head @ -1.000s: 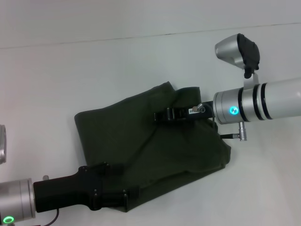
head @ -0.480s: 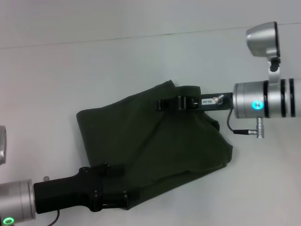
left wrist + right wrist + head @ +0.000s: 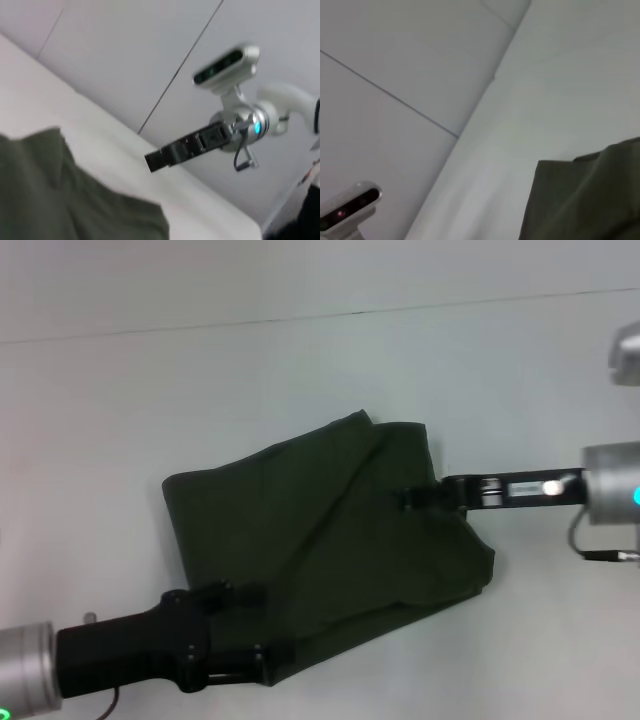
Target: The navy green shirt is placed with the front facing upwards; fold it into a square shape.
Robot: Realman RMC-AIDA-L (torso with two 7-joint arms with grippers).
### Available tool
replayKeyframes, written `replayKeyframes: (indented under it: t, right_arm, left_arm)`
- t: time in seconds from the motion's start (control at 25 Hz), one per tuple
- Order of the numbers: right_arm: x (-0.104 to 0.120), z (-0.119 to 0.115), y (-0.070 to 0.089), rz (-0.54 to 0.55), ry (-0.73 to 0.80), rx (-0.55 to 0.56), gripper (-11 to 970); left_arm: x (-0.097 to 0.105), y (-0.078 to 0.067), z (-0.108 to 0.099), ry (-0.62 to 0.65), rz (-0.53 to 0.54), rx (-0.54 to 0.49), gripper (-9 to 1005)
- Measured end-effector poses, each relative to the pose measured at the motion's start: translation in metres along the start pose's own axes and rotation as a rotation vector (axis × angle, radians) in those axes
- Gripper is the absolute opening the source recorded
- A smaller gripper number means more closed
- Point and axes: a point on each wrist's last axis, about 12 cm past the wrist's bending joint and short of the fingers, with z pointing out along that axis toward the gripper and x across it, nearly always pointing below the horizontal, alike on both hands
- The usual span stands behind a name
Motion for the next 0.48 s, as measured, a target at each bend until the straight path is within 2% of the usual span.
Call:
replayKeyframes:
  t: [0.24,0.48]
  right_arm:
    - [0.017,-0.038,-0.004,0.026,-0.053,0.001,420]
    - [0.036,-0.071,-0.016,0.105,-0.032,0.088,535]
  left_arm:
    - [-0.002,-0.005,-0.009,-0.041,0.005,0.026,964]
    - [0.002,-0.007,-0.011,-0.041,-0.009,0.026,964]
